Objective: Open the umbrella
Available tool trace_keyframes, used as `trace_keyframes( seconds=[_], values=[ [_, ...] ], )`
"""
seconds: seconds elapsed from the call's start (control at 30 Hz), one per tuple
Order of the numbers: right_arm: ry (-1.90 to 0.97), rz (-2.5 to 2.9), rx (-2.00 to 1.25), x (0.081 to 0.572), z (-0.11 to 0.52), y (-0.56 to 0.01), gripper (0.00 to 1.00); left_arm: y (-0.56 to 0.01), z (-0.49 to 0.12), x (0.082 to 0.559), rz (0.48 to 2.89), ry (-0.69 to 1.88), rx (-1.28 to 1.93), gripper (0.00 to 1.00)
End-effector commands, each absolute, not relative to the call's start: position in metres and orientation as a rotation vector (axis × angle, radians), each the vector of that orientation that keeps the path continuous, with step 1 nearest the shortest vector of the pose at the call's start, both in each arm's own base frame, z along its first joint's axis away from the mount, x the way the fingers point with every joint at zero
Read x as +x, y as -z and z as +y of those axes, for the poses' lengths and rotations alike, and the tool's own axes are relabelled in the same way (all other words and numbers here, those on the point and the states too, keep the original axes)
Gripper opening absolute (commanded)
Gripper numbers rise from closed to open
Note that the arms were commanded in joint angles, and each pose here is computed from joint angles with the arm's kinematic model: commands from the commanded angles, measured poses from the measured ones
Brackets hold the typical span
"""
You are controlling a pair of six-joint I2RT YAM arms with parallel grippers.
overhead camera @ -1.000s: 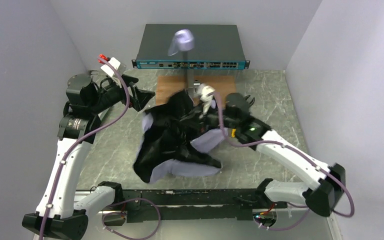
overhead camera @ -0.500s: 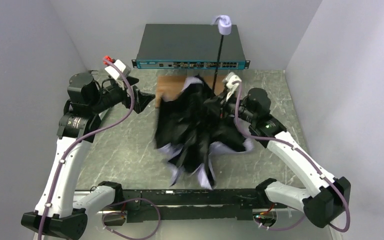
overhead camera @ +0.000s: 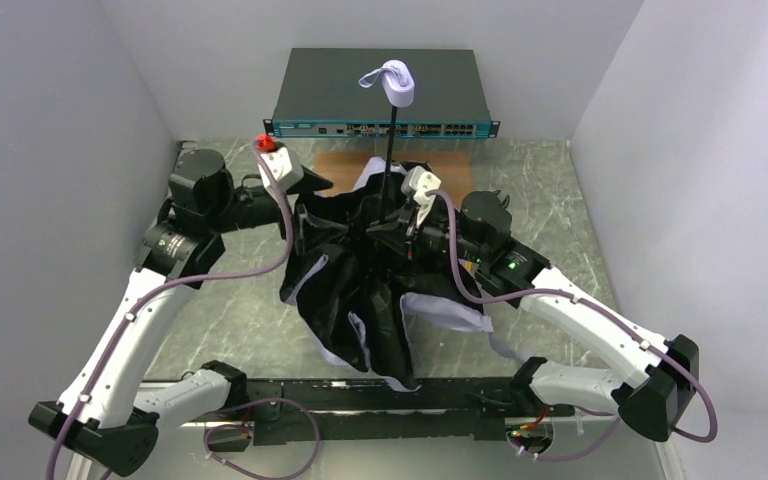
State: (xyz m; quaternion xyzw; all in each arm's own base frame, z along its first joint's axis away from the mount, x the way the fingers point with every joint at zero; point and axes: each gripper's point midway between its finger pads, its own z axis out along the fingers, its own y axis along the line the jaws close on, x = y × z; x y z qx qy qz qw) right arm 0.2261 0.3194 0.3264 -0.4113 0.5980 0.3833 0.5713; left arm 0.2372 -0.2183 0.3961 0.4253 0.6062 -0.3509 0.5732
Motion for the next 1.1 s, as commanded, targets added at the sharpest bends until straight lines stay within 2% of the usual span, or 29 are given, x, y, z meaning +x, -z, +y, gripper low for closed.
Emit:
trace_keyframes(
  seconds=[0.0, 0.2, 0.4, 0.63, 0.77, 0.83, 0.9, 0.93, 1.07],
  values=[
    [-0.963, 1.249, -0.961, 0.216, 0.329, -0.362, 0.00, -0.436, -0.245, 0.208, 1.229, 0.930, 1.096, 0.90],
    [-0.979, 1.230, -0.989, 0.209, 0.331, -0.360, 0.00, -0.461, -0.264, 0.206, 1.171, 1.020, 1.062, 0.77],
    [-0.972, 1.213, -1.010, 0.209, 0.334, -0.360, 0.00, -0.455, -0.284, 0.194, 1.157, 1.112, 1.108, 0.69],
    [-0.965, 1.158, -1.070, 0.200, 0.335, -0.358, 0.00, -0.453, -0.295, 0.193, 1.160, 1.150, 1.125, 0.52],
    [-0.950, 1.142, -1.098, 0.198, 0.336, -0.354, 0.00, -0.453, -0.300, 0.188, 1.152, 1.185, 1.151, 0.37],
    [-0.945, 1.144, -1.099, 0.199, 0.335, -0.352, 0.00, -0.453, -0.301, 0.183, 1.140, 1.196, 1.182, 0.22],
    [-0.939, 1.159, -1.100, 0.199, 0.334, -0.347, 0.00, -0.454, -0.300, 0.177, 1.120, 1.207, 1.225, 0.02],
    [-0.939, 1.170, -1.100, 0.199, 0.333, -0.344, 0.00, -0.454, -0.300, 0.176, 1.126, 1.211, 1.231, 0.00],
    [-0.958, 1.233, -1.116, 0.195, 0.330, -0.320, 0.21, -0.461, -0.297, 0.170, 1.092, 1.201, 1.244, 0.00]
  ],
)
